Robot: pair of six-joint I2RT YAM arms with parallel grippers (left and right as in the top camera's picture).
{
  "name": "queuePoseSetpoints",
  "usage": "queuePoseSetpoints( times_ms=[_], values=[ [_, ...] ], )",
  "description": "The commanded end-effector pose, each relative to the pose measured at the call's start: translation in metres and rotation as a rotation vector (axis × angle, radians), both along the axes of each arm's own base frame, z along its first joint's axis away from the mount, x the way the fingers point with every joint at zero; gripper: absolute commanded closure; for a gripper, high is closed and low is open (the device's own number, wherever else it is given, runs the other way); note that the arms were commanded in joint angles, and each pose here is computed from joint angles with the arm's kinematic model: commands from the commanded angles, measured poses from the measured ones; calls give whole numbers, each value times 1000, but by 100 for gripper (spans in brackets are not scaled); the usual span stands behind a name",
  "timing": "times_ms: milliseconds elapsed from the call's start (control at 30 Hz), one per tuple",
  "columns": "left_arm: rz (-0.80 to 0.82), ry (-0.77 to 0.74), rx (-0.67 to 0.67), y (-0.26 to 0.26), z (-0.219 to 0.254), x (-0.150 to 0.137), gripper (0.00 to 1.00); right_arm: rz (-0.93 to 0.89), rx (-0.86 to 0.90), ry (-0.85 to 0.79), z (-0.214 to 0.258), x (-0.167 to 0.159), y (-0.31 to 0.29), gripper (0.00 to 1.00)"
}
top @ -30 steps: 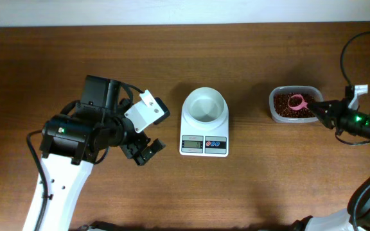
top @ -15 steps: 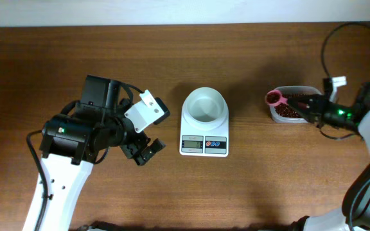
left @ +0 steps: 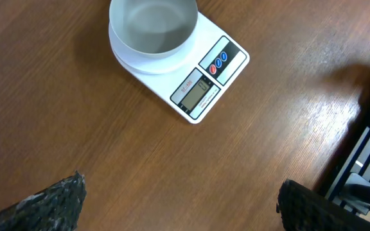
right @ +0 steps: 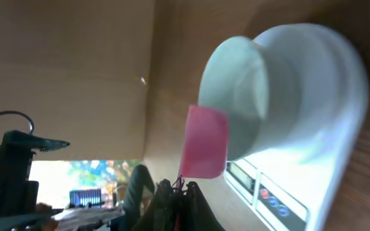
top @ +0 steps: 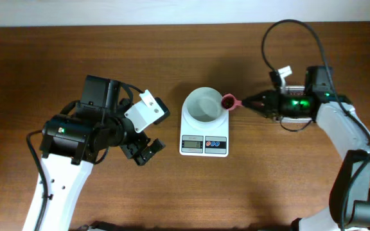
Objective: Scoop and weigh 50g on scale
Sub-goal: 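Lift the filled scoop and carry it over the white bowl, then tilt the scoop with the right gripper to pour beans into bowl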
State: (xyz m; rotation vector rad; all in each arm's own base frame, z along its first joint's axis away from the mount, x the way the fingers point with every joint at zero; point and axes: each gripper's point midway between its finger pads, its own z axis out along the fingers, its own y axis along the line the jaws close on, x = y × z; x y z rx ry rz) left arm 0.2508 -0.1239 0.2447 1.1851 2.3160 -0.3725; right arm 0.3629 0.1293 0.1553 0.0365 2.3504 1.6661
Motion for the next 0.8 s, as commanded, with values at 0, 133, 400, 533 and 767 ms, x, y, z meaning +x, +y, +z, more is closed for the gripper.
queuePoseSetpoints(
  times_ms=[0,133,400,533,767],
  values=[
    [-13,-6,-8,-1,1,-1,1,43,31,24,5,-2,22,96],
    [-13,-6,-8,-1,1,-1,1,40,-62,-6,-7,4,37,96],
    [-13,-6,-8,-1,1,-1,1,148,-188,-424,-4,19,49,96],
    [-13,-6,-8,-1,1,-1,1,191,-223,-544,-5,20,49,94],
    [-13,-6,-8,-1,1,-1,1,169,-343,-593,-17,32,39,96]
  ],
)
